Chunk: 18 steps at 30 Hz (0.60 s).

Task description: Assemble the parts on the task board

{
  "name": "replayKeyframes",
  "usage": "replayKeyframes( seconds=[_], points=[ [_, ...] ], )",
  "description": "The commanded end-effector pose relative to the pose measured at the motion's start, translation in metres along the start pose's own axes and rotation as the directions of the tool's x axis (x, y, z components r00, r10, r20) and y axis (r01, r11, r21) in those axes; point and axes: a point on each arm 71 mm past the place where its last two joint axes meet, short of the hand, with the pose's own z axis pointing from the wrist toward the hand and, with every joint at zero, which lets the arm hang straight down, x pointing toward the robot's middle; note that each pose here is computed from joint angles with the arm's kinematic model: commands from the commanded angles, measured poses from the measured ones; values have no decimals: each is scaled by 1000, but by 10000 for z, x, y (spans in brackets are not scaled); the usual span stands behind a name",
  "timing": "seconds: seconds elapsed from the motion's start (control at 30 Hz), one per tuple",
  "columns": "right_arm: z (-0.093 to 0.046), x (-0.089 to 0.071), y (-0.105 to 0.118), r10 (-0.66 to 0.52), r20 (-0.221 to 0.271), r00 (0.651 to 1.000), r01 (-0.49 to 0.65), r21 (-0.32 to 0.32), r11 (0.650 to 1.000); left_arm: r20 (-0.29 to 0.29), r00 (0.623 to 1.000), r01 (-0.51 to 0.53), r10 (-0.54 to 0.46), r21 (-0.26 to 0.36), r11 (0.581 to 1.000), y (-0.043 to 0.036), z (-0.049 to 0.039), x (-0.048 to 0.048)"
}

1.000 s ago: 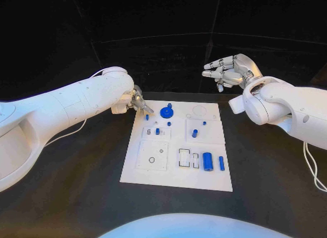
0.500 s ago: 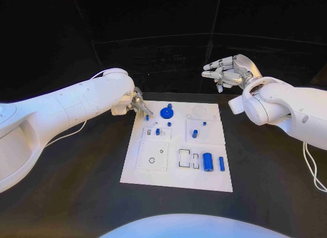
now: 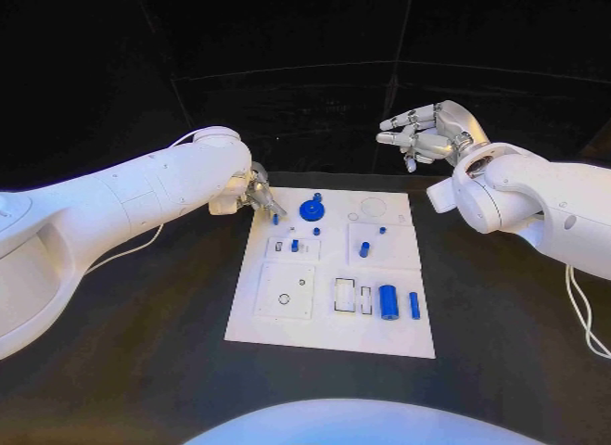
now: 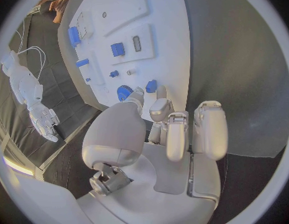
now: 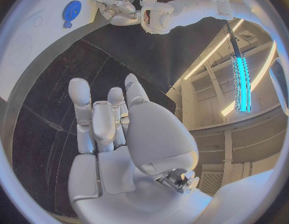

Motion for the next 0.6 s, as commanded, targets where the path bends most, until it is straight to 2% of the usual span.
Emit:
replayKeyframes(
  seconds=[0.03, 0.6],
  points=[
    [6, 6, 20, -1, -7, 1000, 1, -11, 1000, -28, 1000, -5, 6, 31, 999, -33, -3, 15],
    [11, 13, 24, -1, -8, 1000, 1, -12, 1000, -21, 1000, 4, -3, 37, 999, -41, 3, 7]
  ],
)
